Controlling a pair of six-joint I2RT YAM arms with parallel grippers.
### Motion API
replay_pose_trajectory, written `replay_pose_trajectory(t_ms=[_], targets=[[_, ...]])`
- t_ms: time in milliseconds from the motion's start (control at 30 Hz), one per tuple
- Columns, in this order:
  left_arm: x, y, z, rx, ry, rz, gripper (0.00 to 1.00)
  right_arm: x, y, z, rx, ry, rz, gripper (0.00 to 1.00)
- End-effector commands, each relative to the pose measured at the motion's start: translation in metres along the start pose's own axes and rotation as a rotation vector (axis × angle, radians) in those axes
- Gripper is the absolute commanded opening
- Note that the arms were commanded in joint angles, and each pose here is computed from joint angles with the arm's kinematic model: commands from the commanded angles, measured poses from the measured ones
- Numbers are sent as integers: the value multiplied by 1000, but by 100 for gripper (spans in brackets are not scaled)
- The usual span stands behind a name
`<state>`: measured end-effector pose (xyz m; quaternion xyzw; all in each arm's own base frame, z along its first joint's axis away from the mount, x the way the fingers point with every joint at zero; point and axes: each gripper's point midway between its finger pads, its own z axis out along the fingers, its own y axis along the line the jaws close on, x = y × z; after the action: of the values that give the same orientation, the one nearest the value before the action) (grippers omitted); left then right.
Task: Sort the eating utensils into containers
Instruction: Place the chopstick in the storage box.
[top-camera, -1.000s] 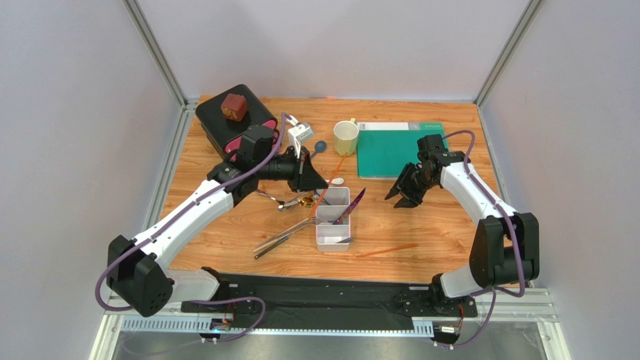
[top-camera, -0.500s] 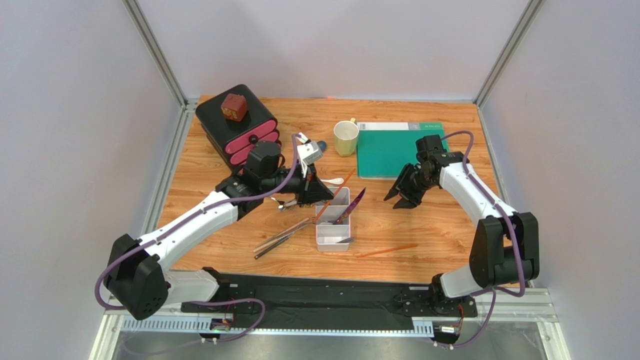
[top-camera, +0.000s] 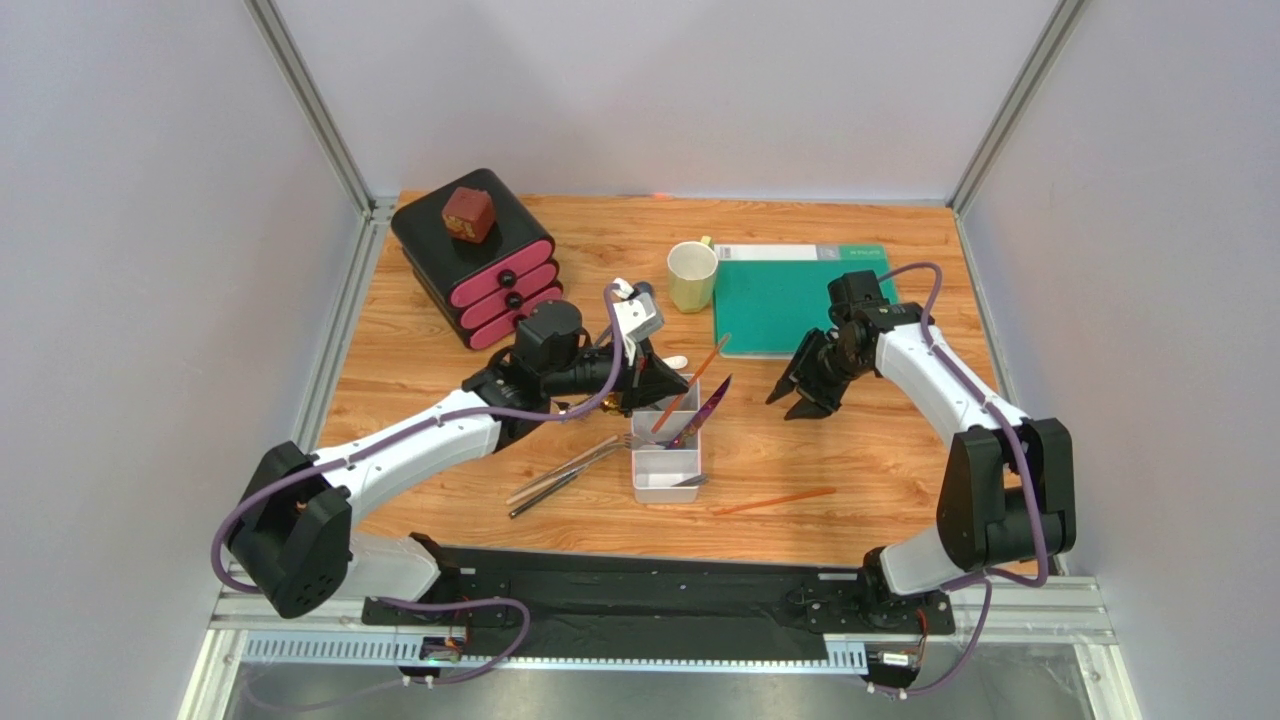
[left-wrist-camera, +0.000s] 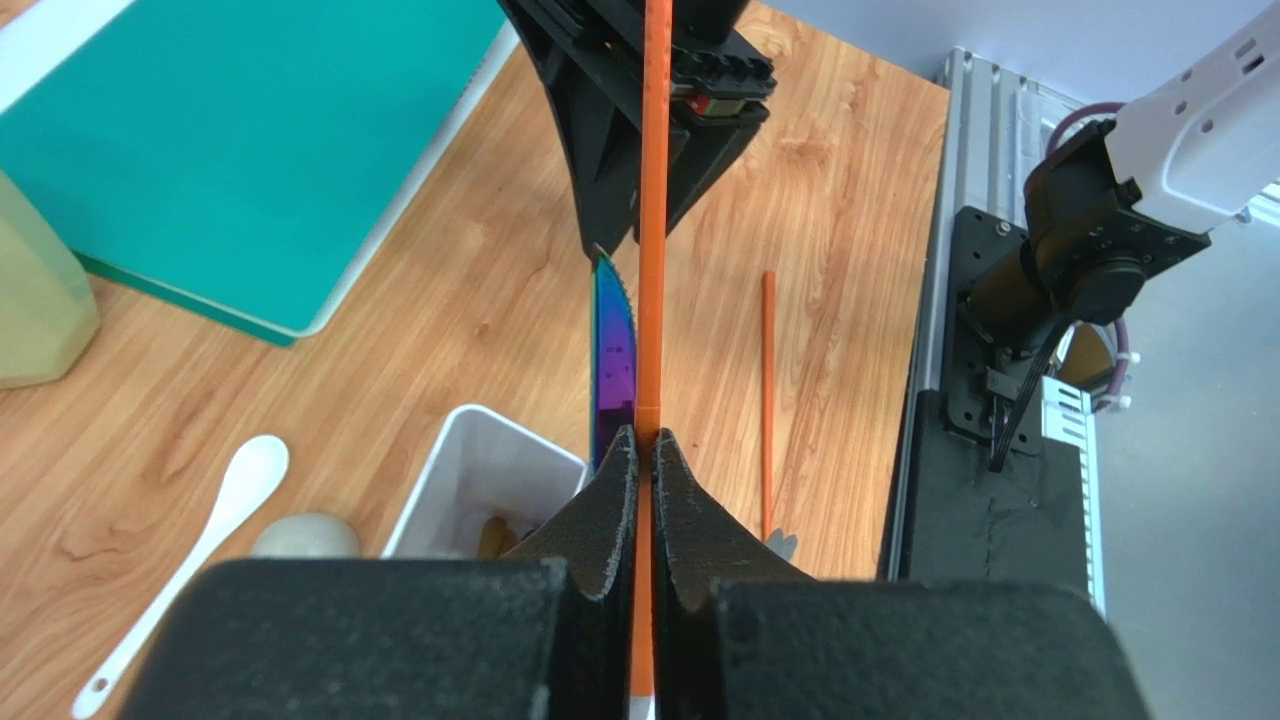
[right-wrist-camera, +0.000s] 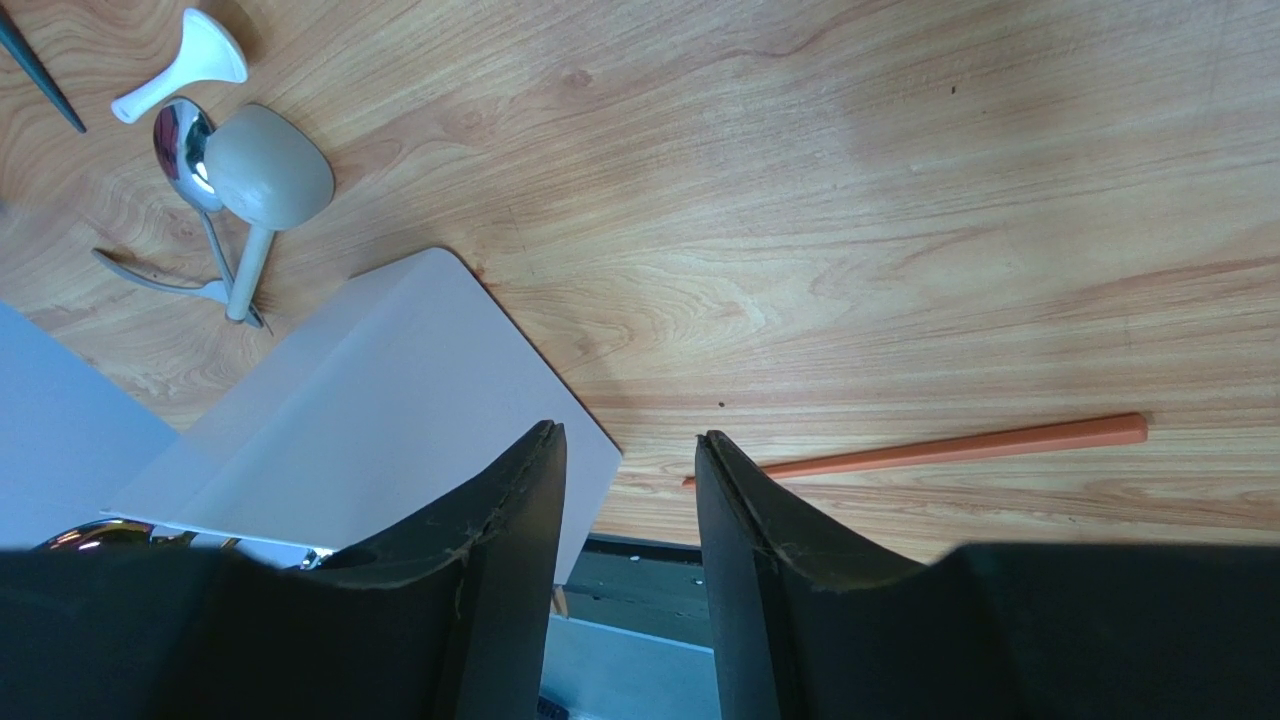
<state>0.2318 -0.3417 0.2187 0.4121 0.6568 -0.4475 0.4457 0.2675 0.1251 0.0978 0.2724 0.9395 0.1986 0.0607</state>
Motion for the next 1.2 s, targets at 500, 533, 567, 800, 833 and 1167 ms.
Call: replay_pose_trajectory(t_ms=[500, 533, 567, 800, 833, 1167], targets=[[27, -29, 2, 48, -28, 67, 0, 3, 1, -6, 4, -7, -37, 42], [28, -29, 3, 49, -30, 76, 0, 3, 1, -7, 5, -7, -37, 42], [33, -29, 3, 49, -23, 73, 0, 2, 3, -8, 1, -9, -38, 42], [63, -25, 10, 51, 31, 91, 0, 6, 2, -10, 7, 1, -30, 42], [66, -24, 11, 50, 38, 92, 0, 7, 2, -10, 7, 1, -30, 42], [89, -24, 21, 78, 99, 69, 0, 15, 4, -5, 3, 2, -23, 42]])
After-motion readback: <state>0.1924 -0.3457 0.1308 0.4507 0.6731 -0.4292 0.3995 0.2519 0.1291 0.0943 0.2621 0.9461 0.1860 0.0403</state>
